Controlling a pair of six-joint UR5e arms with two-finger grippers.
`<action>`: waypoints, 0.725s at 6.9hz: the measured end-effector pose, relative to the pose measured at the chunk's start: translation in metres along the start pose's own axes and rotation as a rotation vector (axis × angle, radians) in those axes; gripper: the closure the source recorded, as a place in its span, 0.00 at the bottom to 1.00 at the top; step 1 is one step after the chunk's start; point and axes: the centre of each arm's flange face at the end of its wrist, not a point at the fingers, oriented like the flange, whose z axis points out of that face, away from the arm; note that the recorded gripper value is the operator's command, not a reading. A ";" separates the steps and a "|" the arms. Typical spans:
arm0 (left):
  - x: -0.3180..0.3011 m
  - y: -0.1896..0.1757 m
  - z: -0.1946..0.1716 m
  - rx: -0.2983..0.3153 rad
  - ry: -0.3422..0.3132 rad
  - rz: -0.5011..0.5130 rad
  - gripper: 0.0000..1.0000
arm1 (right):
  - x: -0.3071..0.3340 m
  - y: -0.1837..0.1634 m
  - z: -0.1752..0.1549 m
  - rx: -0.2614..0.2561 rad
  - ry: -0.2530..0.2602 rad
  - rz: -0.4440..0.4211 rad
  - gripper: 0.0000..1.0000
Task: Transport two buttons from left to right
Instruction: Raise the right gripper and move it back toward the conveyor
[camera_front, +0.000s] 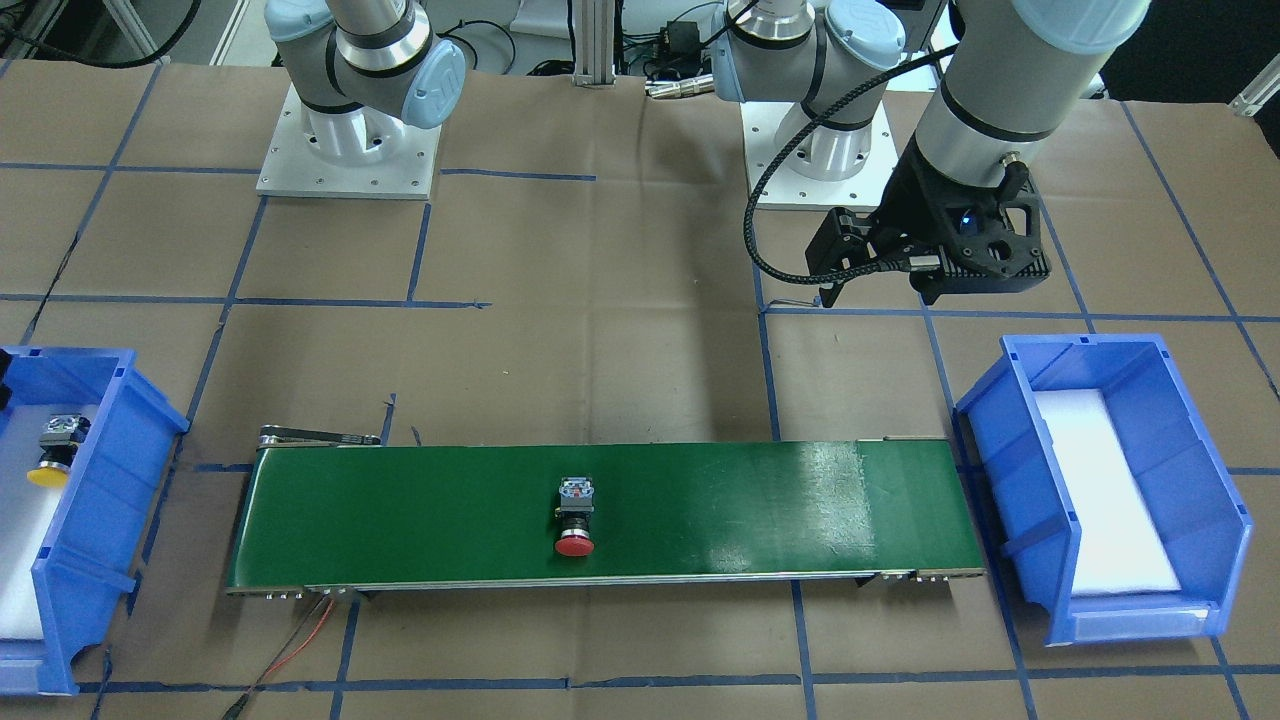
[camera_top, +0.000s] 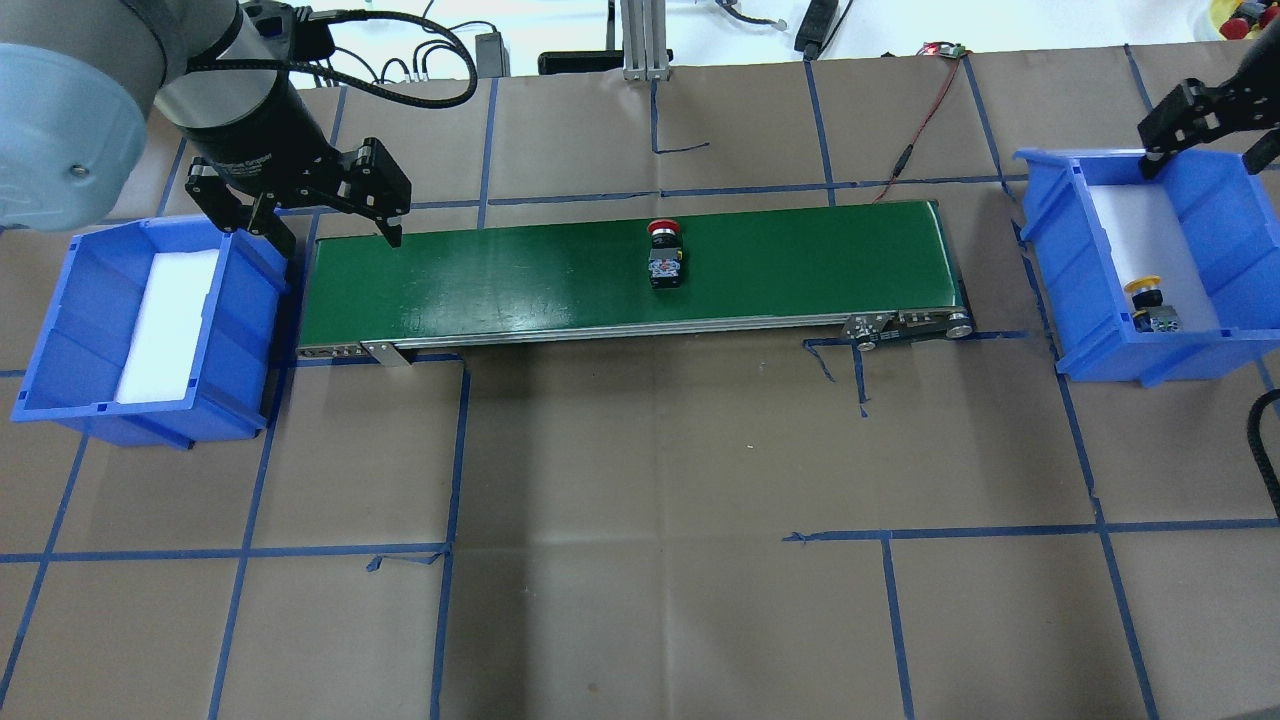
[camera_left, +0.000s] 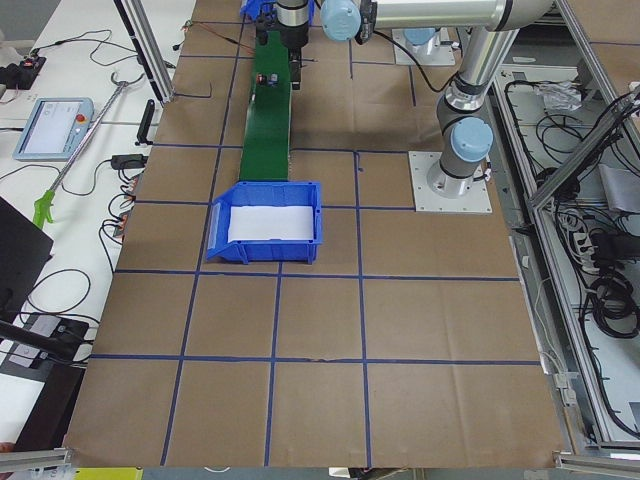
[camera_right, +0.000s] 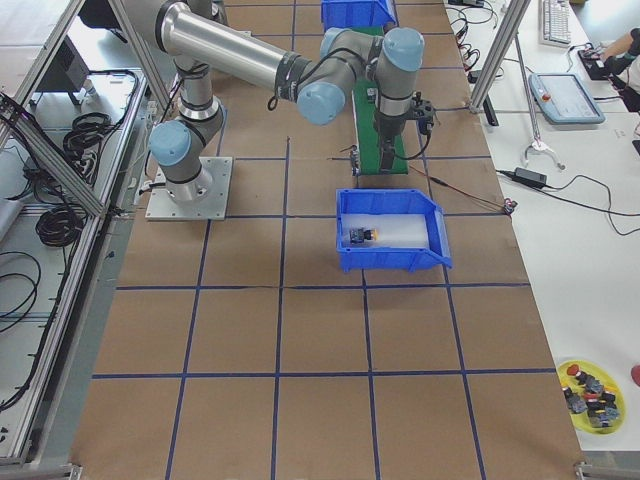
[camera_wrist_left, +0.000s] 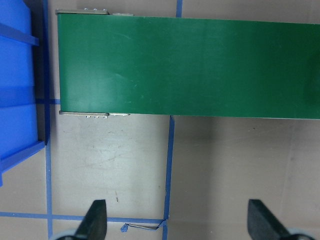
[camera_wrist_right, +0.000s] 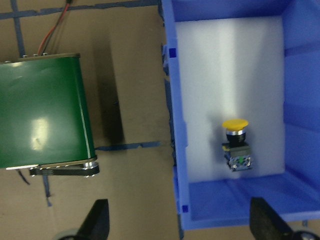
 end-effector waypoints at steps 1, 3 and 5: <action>0.000 0.000 0.000 -0.001 0.000 0.000 0.00 | -0.045 0.005 -0.006 -0.025 -0.005 0.034 0.01; 0.000 0.000 0.001 -0.001 0.000 0.000 0.00 | -0.137 0.017 -0.014 -0.003 0.004 -0.003 0.00; 0.000 0.000 0.001 -0.001 -0.001 0.001 0.00 | -0.195 0.019 -0.016 0.091 -0.001 -0.074 0.01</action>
